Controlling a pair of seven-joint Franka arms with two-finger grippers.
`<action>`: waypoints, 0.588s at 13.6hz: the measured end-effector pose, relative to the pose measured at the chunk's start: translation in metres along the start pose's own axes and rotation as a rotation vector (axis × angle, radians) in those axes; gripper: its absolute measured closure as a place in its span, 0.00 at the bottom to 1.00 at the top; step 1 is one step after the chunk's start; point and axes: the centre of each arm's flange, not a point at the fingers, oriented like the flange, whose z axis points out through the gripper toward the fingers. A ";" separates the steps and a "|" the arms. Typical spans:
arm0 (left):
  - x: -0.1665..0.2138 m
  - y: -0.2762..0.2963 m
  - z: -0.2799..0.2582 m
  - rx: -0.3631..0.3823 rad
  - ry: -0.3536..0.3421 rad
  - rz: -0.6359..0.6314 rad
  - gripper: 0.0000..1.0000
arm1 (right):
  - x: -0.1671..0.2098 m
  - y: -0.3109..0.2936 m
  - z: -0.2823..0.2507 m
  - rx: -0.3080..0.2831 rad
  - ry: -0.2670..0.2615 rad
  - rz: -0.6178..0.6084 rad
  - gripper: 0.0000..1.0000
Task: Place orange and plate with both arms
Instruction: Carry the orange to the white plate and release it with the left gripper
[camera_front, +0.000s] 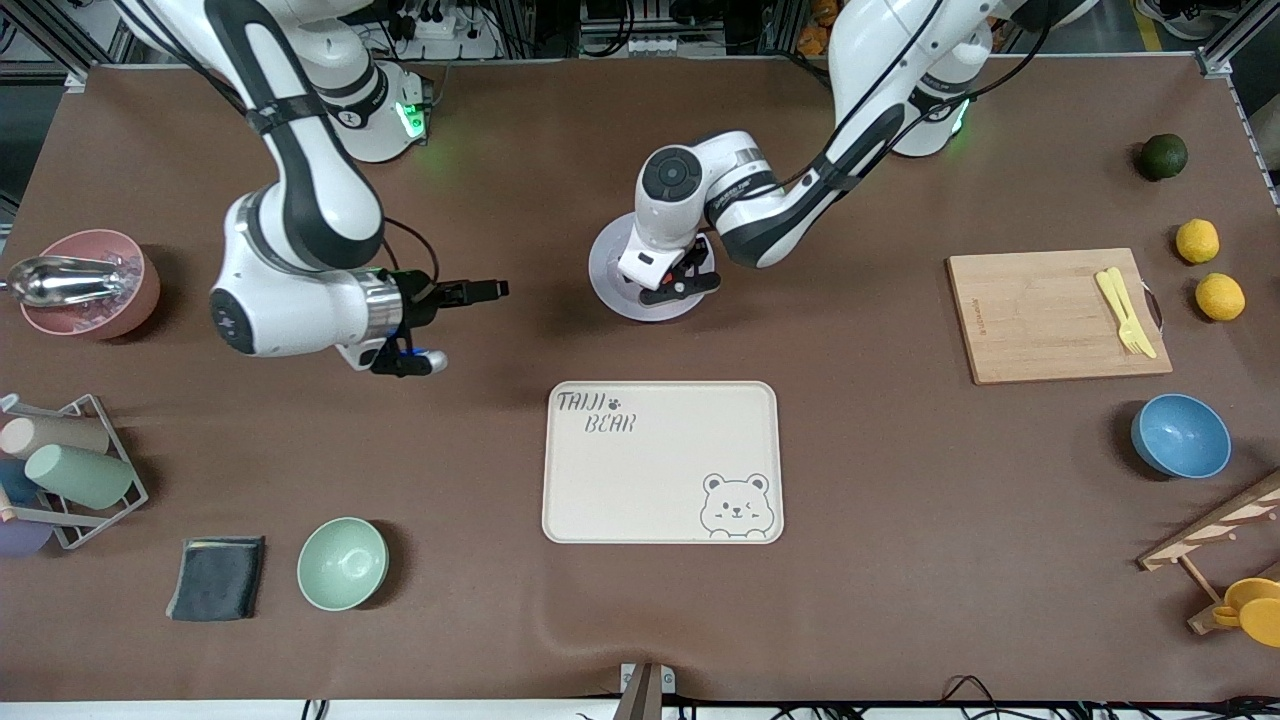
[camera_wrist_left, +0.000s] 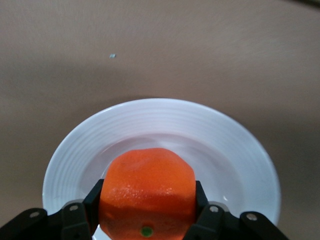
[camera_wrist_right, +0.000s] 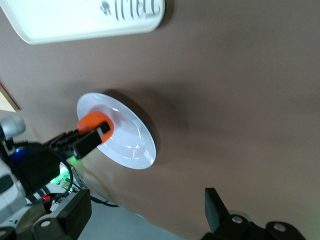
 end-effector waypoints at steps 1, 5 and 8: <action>-0.002 0.000 0.009 0.009 -0.014 -0.001 0.29 | -0.001 0.006 0.006 -0.003 -0.007 -0.006 0.00; -0.015 0.008 0.016 0.010 -0.024 -0.056 0.29 | -0.001 0.061 0.019 0.153 -0.015 -0.064 0.00; -0.019 0.010 0.018 0.011 -0.025 -0.076 0.22 | -0.008 0.090 0.059 0.247 0.010 -0.076 0.00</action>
